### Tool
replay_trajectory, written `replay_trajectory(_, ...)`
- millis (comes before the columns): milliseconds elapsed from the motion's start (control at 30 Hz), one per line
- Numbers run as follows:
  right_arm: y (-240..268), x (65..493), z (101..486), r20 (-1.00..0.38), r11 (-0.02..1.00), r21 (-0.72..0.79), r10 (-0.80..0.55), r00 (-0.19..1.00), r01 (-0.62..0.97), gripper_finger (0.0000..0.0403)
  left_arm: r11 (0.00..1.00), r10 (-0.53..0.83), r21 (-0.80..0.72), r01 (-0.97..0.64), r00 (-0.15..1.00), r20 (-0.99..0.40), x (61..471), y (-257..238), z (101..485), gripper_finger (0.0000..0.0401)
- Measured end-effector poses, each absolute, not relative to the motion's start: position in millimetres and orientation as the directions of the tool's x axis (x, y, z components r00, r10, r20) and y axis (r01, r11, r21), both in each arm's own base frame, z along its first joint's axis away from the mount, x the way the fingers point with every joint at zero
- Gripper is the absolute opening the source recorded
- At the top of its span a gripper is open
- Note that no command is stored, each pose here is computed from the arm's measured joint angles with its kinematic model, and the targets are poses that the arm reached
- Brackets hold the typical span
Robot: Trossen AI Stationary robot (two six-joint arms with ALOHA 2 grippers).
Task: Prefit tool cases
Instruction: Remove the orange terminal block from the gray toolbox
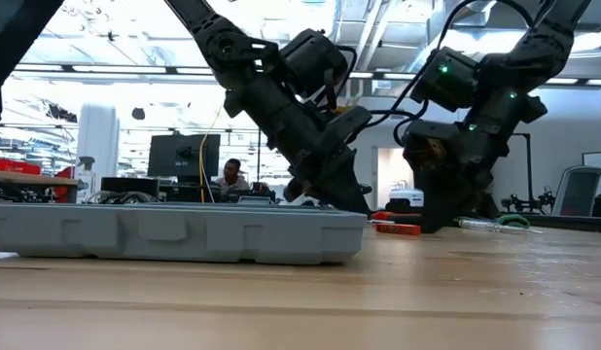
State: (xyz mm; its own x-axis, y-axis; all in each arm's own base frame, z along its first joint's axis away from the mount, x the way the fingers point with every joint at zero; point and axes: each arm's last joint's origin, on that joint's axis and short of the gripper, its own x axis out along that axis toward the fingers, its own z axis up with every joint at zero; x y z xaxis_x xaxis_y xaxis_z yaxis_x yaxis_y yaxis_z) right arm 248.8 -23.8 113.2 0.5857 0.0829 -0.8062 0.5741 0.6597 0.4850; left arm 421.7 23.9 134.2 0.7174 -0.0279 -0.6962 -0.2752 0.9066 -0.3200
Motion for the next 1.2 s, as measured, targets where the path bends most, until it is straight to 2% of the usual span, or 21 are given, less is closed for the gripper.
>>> replay_trajectory(300,-17.0,249.4,113.3,-0.804,0.677,0.489,0.107,0.584,0.55,0.0,0.875,-0.019,-0.355,-0.329,0.71,-0.704,421.0,24.2,133.5,0.0)
replay_trajectory(500,-14.9,253.6,115.9,-0.771,0.678,0.522,0.115,0.626,0.517,0.0,0.872,0.011,-0.341,-0.352,0.709,-0.705,421.0,25.1,133.4,0.0)
replay_trajectory(867,-36.7,249.3,117.0,-0.785,0.652,0.476,0.014,0.619,0.589,0.0,0.859,0.018,-0.358,-0.366,0.72,-0.694,421.7,28.5,134.6,0.0)
replay_trajectory(1067,-44.1,249.2,112.2,-0.79,0.64,0.493,0.045,0.612,0.589,0.0,0.85,0.017,-0.366,-0.379,0.714,-0.7,421.1,29.8,134.0,0.0)
replay_trajectory(1200,-42.4,249.7,112.3,-0.789,0.647,0.491,0.047,0.613,0.583,0.0,0.835,0.041,-0.342,-0.43,0.67,-0.741,416.7,26.4,130.3,0.0)
